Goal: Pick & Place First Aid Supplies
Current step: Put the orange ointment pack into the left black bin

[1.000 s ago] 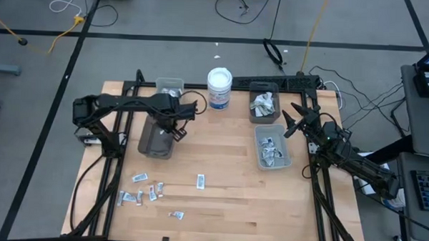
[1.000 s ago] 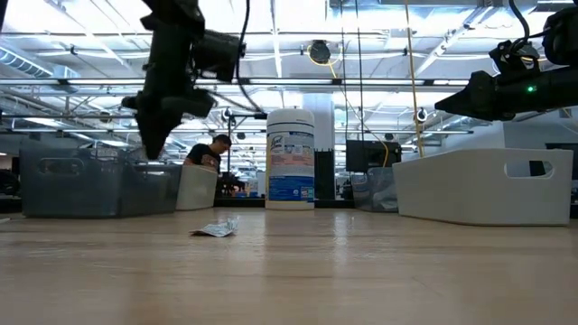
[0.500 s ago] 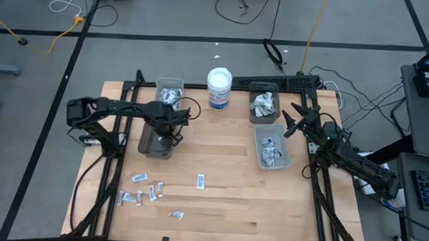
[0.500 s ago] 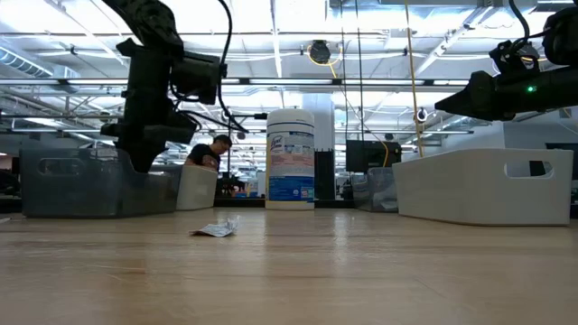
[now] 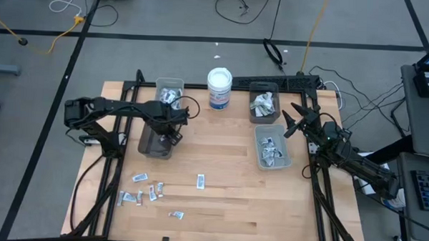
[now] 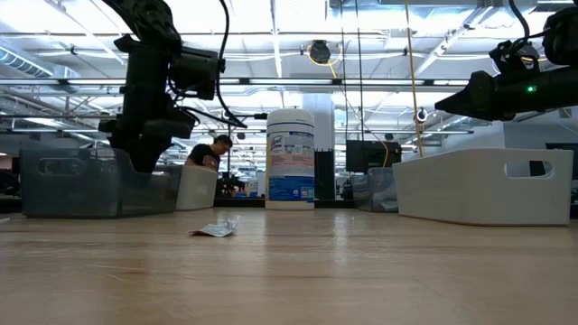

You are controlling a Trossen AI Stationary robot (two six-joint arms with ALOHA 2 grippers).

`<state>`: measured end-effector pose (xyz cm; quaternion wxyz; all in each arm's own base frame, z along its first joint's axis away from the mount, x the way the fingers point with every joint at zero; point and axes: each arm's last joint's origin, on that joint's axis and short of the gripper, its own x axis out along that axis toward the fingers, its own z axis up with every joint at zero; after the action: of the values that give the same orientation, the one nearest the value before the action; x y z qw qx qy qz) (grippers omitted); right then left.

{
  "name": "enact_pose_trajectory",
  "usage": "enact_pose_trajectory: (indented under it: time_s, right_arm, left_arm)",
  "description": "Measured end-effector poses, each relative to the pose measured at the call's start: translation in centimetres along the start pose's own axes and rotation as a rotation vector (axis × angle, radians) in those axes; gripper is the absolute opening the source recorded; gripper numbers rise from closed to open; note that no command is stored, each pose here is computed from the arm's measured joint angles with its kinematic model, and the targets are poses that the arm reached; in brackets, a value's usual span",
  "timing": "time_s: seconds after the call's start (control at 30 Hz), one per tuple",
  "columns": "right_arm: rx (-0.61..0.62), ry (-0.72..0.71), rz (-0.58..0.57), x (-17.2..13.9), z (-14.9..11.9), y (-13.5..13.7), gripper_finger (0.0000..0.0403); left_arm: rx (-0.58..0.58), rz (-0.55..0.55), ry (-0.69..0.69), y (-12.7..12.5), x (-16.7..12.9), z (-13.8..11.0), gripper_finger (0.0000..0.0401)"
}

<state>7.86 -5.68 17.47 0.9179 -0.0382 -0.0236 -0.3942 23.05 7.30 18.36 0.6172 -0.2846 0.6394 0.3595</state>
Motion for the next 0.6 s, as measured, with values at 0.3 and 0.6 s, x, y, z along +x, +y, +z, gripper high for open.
enact_pose_trajectory:
  time_s: [0.3, 0.6]
  right_arm:
    - [0.000, 0.000, 0.000, 0.0, 0.0, 0.0, 0.0238]
    - [0.000, 0.001, 0.000, 0.0, 0.0, 0.0, 0.0238]
  left_arm:
    - [0.028, -0.032, 0.009, -0.3, 0.0, -0.1, 0.0259]
    - [0.060, -0.081, -0.079, -1.2, -2.8, -1.1, 0.0267]
